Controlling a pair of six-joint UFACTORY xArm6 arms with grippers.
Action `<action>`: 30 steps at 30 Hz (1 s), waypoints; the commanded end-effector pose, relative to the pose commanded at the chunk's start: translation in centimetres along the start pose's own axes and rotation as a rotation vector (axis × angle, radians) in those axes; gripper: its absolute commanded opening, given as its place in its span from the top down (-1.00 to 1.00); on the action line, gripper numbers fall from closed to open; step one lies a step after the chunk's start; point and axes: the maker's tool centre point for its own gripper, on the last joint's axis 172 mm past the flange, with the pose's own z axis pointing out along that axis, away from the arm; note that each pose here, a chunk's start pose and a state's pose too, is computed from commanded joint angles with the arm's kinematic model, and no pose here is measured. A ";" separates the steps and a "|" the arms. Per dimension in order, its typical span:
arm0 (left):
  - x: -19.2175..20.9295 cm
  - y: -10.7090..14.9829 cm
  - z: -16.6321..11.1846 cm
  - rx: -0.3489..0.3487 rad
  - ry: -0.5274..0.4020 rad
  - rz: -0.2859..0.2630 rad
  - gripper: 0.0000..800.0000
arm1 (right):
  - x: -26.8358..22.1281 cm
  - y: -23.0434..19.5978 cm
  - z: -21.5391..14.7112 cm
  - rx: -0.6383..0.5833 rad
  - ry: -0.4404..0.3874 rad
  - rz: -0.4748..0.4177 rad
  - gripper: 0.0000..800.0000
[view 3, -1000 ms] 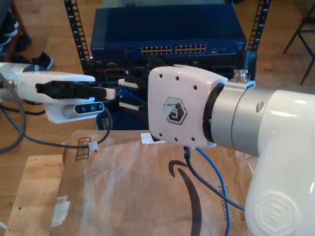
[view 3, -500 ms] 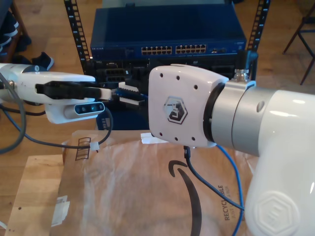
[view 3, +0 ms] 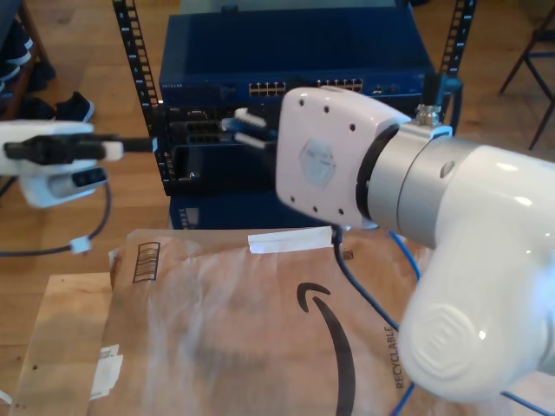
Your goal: Grab the cable and plug it in
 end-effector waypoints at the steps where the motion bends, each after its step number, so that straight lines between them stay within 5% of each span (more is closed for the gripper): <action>1: 1.3 0.0 -1.0 -0.047 0.051 0.008 -1.00 | 0.6 -0.1 -0.2 0.025 0.017 -0.005 1.00; 5: 5.1 -1.8 -3.3 -0.157 0.262 0.014 -1.00 | 3.7 -0.4 -1.2 0.138 0.105 -0.041 1.00; 8: 8.2 -2.9 -6.1 -0.209 0.366 0.047 -1.00 | 6.5 -0.8 -2.4 0.250 0.212 -0.170 1.00; 11: 10.9 -3.9 -8.9 -0.229 0.410 0.152 -1.00 | 11.1 -0.7 -4.4 0.354 0.435 -0.326 0.98; 14: 15.5 -5.4 -12.0 -0.259 0.420 0.150 -1.00 | 12.9 -0.1 -5.6 0.413 0.600 -0.495 0.98; 24: 30.3 -15.0 -14.6 -0.347 0.364 0.250 -1.00 | 15.7 4.2 -4.9 0.338 0.712 -0.558 0.99; 30: 38.9 -15.9 -12.1 -0.362 0.412 0.354 -1.00 | 15.7 4.5 -4.4 0.330 0.711 -0.556 0.99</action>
